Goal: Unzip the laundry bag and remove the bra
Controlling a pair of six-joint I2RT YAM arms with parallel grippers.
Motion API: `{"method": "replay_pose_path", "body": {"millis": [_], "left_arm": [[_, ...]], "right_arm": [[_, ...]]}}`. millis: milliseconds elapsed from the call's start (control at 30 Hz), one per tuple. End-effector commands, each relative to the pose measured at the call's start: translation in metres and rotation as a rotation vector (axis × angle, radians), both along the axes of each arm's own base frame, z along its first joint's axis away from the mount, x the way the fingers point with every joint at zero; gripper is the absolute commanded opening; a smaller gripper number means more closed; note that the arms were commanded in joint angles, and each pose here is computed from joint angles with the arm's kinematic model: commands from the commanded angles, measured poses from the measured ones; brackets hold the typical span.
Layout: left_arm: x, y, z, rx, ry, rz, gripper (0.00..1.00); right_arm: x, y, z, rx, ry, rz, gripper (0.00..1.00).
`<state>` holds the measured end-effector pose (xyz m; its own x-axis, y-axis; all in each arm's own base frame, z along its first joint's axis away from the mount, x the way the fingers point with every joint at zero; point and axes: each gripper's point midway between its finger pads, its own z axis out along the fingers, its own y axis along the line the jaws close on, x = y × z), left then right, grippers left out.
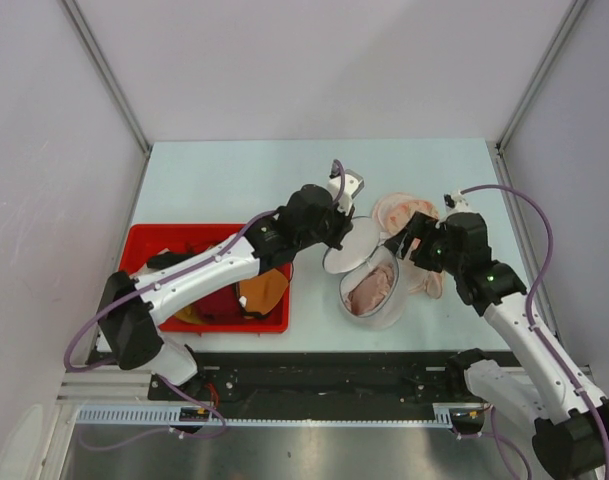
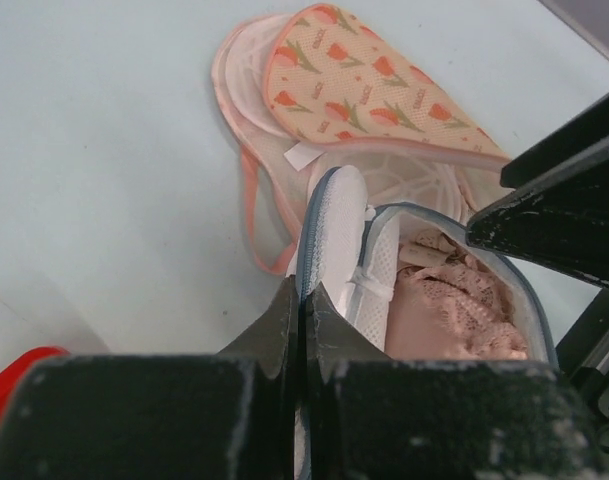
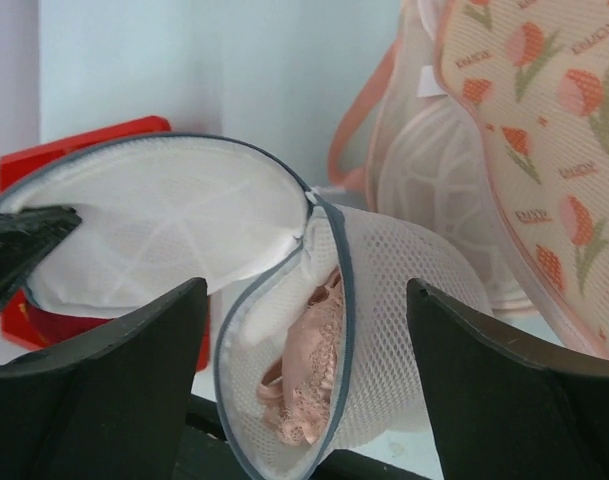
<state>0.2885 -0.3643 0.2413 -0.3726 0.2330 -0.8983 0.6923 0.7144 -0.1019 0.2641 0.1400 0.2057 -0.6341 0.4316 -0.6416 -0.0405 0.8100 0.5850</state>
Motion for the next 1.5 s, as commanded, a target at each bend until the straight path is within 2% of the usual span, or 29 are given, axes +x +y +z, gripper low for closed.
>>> {"method": "replay_pose_path", "body": {"millis": [0, 100, 233, 400, 433, 500, 533, 600, 633, 800, 900, 967, 1033, 1067, 1100, 1167, 1200, 1233, 1300, 1367, 1467], "left_arm": [[0.006, 0.003, 0.015, -0.013, -0.023, 0.039, 0.00], [0.005, 0.002, 0.011, -0.011, 0.004, 0.042, 0.00], [0.001, 0.000, 0.004, -0.015, 0.028, 0.016, 0.00], [-0.002, -0.007, -0.003, -0.006, 0.067, -0.082, 0.01], [0.001, -0.005, -0.005, -0.003, 0.077, -0.094, 0.00], [-0.001, -0.007, -0.003, -0.006, 0.084, -0.133, 0.00], [0.001, -0.006, -0.002, -0.004, 0.080, -0.138, 0.00], [0.002, -0.002, -0.001, 0.014, 0.077, -0.148, 0.00], [0.005, 0.002, -0.001, 0.016, 0.078, -0.147, 0.00], [0.018, 0.005, 0.001, -0.056, 0.139, -0.220, 0.01], [0.021, -0.005, -0.002, -0.142, 0.222, -0.340, 0.00], [0.033, -0.009, -0.026, -0.155, 0.315, -0.349, 0.00], [0.048, -0.012, -0.030, -0.175, 0.359, -0.327, 0.01], [0.055, -0.015, -0.054, -0.156, 0.423, -0.310, 0.04], [0.066, -0.020, -0.038, -0.169, 0.409, -0.303, 0.21], [0.069, -0.019, -0.055, -0.115, 0.496, -0.266, 0.47], [0.077, -0.022, -0.037, -0.121, 0.466, -0.254, 0.63], [0.076, -0.017, -0.036, -0.095, 0.483, -0.218, 0.69], [0.089, -0.001, -0.011, -0.069, 0.399, -0.104, 0.83], [0.091, 0.016, 0.013, -0.055, 0.327, -0.019, 0.86], [0.086, 0.052, 0.061, -0.075, 0.146, 0.131, 1.00]], "right_arm": [[-0.006, -0.008, 0.015, -0.082, -0.042, -0.025, 0.82], [-0.019, 0.001, 0.014, -0.099, -0.041, 0.026, 0.79], [-0.020, -0.004, -0.013, -0.178, 0.046, 0.011, 0.76], [-0.008, -0.002, -0.038, -0.237, 0.083, 0.017, 0.60], [-0.007, -0.002, -0.042, -0.246, 0.088, 0.018, 0.52], [-0.003, -0.004, -0.045, -0.255, 0.090, 0.001, 0.40], [-0.002, -0.004, -0.045, -0.255, 0.085, -0.004, 0.27], [0.000, -0.006, -0.040, -0.245, 0.067, -0.023, 0.14], [0.001, -0.006, -0.038, -0.240, 0.061, -0.028, 0.00], [-0.001, -0.004, -0.035, -0.227, 0.051, -0.016, 0.00], [-0.004, -0.001, -0.036, -0.199, 0.054, -0.010, 0.00], [-0.005, 0.000, -0.032, -0.177, 0.039, -0.015, 0.00], [-0.006, 0.002, -0.028, -0.146, 0.026, -0.021, 0.00], [-0.006, 0.002, -0.023, -0.131, 0.007, -0.026, 0.00], [-0.006, 0.005, -0.019, -0.112, -0.004, -0.020, 0.00], [-0.007, 0.007, -0.016, -0.083, -0.011, -0.021, 0.00], [-0.008, 0.010, -0.013, -0.066, -0.014, -0.012, 0.00], [-0.008, 0.012, -0.014, -0.056, -0.011, -0.009, 0.00], [-0.006, 0.015, -0.013, -0.032, -0.010, -0.010, 0.00], [-0.005, 0.017, -0.013, -0.023, -0.007, -0.014, 0.00], [-0.005, 0.023, -0.013, -0.001, -0.005, 0.010, 0.00]]}}
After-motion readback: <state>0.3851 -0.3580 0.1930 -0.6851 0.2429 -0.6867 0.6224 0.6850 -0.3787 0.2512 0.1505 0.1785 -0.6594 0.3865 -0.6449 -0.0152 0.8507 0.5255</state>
